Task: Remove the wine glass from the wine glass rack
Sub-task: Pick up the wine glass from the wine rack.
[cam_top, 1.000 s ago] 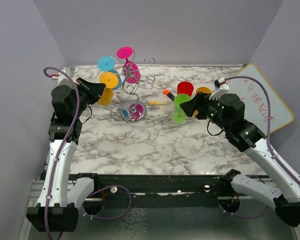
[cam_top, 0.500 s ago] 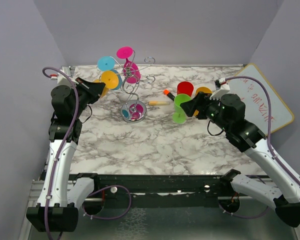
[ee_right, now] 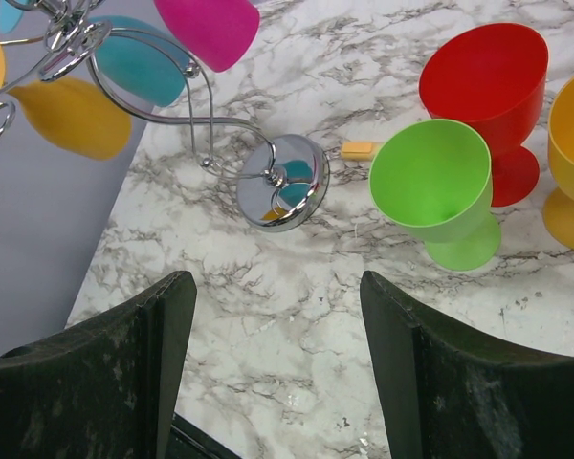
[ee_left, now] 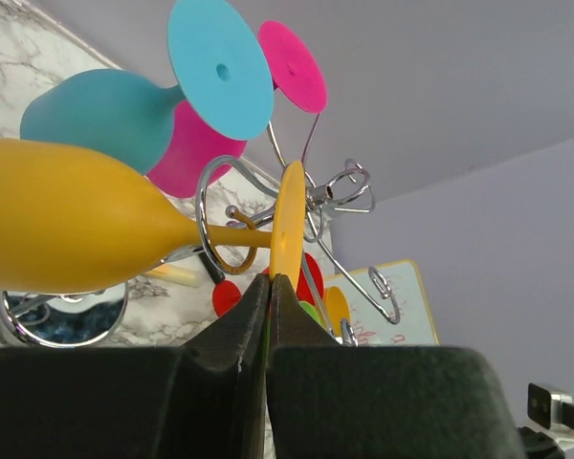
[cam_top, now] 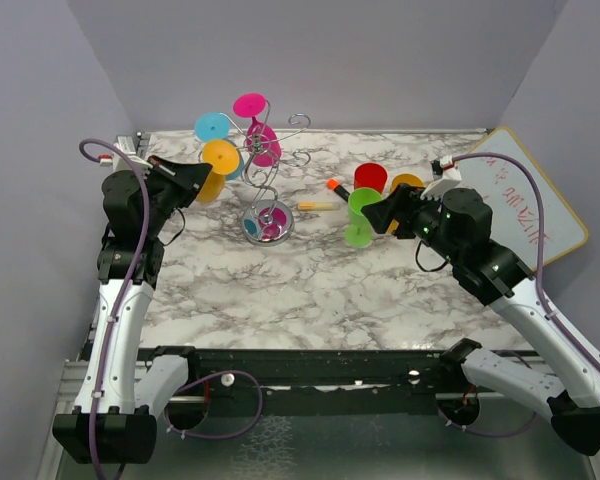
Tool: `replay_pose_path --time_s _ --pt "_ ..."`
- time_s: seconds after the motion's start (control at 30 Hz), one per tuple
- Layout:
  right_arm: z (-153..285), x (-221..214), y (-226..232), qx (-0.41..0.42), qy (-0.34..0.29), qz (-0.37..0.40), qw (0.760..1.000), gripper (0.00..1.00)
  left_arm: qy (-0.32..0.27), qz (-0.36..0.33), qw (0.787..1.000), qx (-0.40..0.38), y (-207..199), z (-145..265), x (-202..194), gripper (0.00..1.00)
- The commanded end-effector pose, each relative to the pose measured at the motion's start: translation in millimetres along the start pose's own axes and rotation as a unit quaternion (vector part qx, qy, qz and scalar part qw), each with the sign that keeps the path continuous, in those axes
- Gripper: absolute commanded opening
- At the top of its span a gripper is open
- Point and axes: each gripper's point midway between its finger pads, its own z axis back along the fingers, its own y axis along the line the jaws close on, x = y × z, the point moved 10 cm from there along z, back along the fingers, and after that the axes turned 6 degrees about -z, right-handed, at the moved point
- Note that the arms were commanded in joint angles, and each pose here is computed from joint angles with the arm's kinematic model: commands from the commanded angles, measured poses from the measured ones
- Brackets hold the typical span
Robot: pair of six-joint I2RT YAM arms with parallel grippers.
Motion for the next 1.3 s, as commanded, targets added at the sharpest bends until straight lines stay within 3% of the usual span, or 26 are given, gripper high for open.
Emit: replay_pose_path --time_s 0.0,0.57,1.27 --pt "4.9 0.3 -2.2 -0.014 -0.003 0.01 1.0 0.75 -0.033 0.041 0.999 0.006 -4.9 2.0 7.4 0.0" --pt "3.5 0.4 -1.7 -0.013 -0.003 0.01 1.0 0.75 -0.091 0.153 0.983 0.043 9.9 10.1 4.6 0.0" --pt "0.0 -0.2 -1.9 -0.014 0.002 0.013 1.0 0.75 -0.113 0.187 0.976 0.007 5.8 -2.8 12.5 0.0"
